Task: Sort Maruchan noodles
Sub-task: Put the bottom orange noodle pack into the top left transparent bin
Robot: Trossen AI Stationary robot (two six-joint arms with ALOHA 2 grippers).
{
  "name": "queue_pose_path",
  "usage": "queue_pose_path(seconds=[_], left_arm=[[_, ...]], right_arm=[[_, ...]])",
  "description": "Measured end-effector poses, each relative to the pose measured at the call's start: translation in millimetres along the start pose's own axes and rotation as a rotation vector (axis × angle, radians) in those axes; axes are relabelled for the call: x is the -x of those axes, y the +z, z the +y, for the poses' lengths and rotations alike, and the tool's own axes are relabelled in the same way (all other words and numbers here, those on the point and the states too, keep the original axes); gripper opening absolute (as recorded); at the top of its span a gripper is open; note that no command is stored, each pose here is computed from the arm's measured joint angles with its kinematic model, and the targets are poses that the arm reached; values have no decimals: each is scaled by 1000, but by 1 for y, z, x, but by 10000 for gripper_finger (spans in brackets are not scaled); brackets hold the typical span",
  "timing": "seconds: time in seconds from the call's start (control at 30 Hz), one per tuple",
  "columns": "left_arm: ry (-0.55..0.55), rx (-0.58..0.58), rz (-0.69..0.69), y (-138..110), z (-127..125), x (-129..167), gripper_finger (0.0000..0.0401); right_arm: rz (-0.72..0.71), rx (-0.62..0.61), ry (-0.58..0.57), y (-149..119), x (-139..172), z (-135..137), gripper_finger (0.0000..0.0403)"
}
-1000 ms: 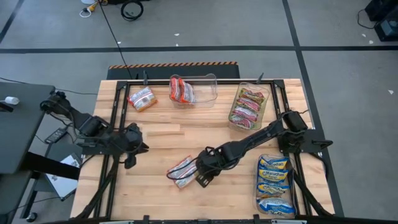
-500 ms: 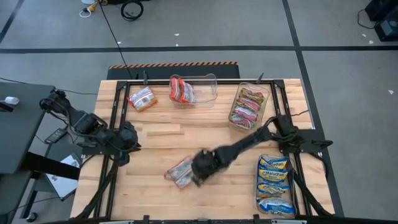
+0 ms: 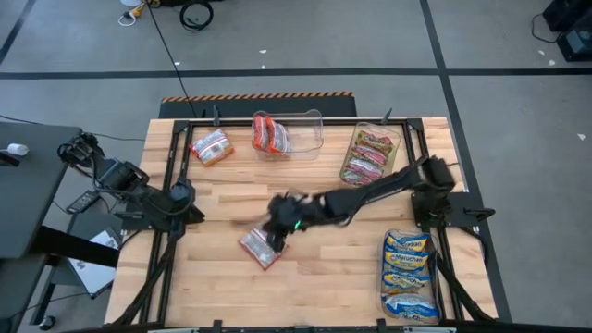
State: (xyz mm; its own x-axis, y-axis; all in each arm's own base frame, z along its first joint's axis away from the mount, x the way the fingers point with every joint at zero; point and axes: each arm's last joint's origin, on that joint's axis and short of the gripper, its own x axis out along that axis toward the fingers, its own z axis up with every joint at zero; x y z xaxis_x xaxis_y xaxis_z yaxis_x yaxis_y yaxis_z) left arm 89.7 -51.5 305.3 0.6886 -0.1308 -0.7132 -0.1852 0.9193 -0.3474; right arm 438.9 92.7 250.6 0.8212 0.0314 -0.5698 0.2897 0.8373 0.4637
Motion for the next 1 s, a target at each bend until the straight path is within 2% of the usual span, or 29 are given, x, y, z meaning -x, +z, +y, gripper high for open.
queue_pose_path(seconds=[0.17,0.27,0.43,0.6,0.77,0.87,1.0], left_arm=[[-3,-7,4,0,0,0,73],[-11,-37,11,0,0,0,73],[-12,-46,12,0,0,0,73],[-14,-27,14,0,-1,0,73],[-14,-27,14,0,-1,0,73],[-15,-29,14,0,-1,0,73],[-16,-31,12,0,0,0,73]], right_arm=[[131,50,-20,-38,-53,16,83],[147,58,-48,-41,-75,22,83],[250,87,-214,-53,-105,5,83],[324,118,-356,-49,-98,-4,83],[370,254,-507,-43,-75,-9,83],[343,364,-487,-33,-58,3,84],[334,663,-349,-43,-47,35,93]])
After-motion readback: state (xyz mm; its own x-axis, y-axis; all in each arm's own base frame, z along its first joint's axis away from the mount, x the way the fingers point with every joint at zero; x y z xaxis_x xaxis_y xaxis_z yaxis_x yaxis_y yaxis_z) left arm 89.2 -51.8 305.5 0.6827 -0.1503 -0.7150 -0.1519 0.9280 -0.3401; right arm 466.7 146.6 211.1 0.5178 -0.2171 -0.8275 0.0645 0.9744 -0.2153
